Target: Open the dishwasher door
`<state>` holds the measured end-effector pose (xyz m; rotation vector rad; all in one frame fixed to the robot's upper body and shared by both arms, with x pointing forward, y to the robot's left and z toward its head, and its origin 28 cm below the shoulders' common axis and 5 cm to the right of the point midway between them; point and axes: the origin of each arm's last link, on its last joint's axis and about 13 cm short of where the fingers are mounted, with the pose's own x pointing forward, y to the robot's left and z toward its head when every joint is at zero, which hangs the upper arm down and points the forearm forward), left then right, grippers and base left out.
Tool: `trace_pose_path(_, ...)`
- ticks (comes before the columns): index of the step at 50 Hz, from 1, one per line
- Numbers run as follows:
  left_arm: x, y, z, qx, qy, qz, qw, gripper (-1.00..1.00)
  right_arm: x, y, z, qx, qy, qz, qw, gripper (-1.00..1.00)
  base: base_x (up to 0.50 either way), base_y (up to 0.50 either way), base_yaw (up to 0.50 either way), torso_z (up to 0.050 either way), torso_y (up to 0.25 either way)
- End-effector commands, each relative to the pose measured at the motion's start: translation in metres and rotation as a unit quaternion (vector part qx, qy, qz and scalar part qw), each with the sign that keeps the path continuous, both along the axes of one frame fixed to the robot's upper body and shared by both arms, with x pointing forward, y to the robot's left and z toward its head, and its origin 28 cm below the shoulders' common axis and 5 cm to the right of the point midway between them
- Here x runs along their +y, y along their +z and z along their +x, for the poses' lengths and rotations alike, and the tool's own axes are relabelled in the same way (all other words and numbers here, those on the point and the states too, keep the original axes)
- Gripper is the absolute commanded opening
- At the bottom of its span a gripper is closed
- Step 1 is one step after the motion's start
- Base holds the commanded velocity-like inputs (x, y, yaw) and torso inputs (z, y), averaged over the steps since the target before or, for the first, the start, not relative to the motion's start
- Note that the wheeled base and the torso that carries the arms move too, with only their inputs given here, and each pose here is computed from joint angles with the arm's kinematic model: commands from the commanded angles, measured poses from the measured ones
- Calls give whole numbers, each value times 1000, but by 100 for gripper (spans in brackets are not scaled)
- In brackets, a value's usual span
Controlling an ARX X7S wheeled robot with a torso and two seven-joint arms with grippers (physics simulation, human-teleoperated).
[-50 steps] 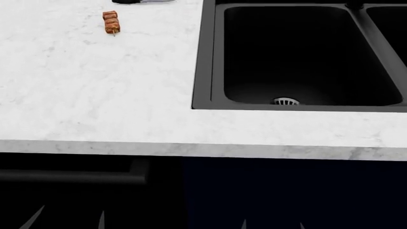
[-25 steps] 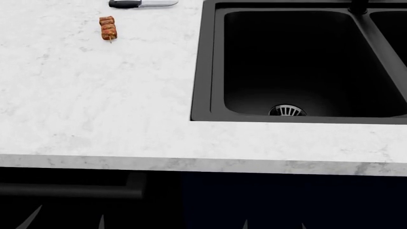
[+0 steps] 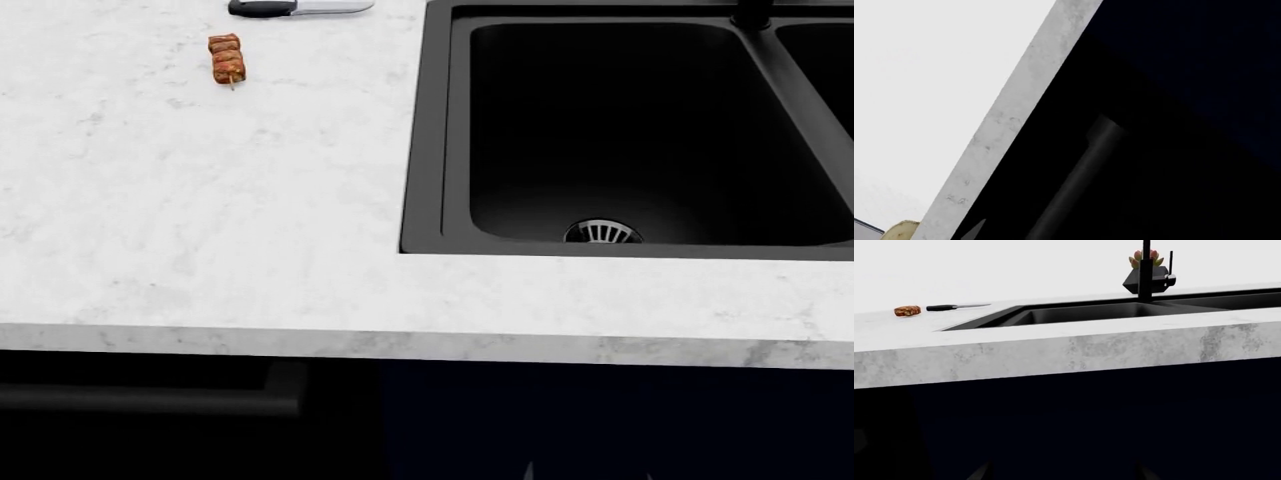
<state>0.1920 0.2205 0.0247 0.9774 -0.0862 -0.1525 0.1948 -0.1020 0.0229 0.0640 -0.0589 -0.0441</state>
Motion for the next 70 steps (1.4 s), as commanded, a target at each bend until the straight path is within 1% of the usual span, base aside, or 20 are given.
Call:
trace_pose_path(1, 9, -7, 8, 6, -19, 120, 993, 100, -2, -1, 0, -2, -4, 7, 1000, 100, 0, 0, 0, 0, 0)
trace_pose_path(7, 13, -11, 18, 10, -17, 143, 989, 100, -2, 0, 0, -4, -6, 8, 1000, 100, 0, 0, 0, 0, 0)
trace_pose_path(11, 14, -11, 25, 9, -16, 144, 989, 100, -2, 1, 0, -4, -6, 8, 1000, 100, 0, 0, 0, 0, 0)
trace_pose_path(12, 15, -12, 26, 5, -15, 153, 988, 100, -2, 1, 0, -4, -7, 8, 1000, 100, 0, 0, 0, 0, 0)
trace_pose_path(13, 16, -12, 29, 7, -14, 150, 989, 100, -2, 1, 0, -4, -7, 8, 1000, 100, 0, 0, 0, 0, 0)
trace_pose_path(17, 17, -16, 35, 8, -15, 157, 987, 100, -3, 1, -1, -4, -8, 8, 1000, 100, 0, 0, 0, 0, 0)
trace_pose_path(24, 22, -18, 49, 7, -10, 178, 984, 100, -3, 1, -1, -5, -10, 8, 1000, 100, 0, 0, 0, 0, 0)
trace_pose_path(36, 32, -19, 68, 7, 11, 188, 982, 100, -4, 3, 0, -5, -13, 5, 1000, 100, 0, 0, 0, 0, 0)
trace_pose_path(40, 36, -17, 79, 5, 15, 196, 980, 100, -4, 2, 2, -3, -15, 5, 1000, 100, 0, 0, 0, 0, 0)
trace_pose_path(48, 39, -16, 90, 4, 17, 207, 978, 100, -4, 3, 3, -4, -17, 4, 1000, 100, 0, 0, 0, 0, 0)
trace_pose_path(57, 40, -14, 110, 8, 13, 225, 974, 100, -5, 3, 3, -4, -21, 5, 1000, 100, 0, 0, 0, 0, 0)
trace_pose_path(70, 42, -15, 121, 7, 14, 232, 973, 100, -5, 3, 3, -4, -22, 4, 1000, 100, 0, 0, 0, 0, 0)
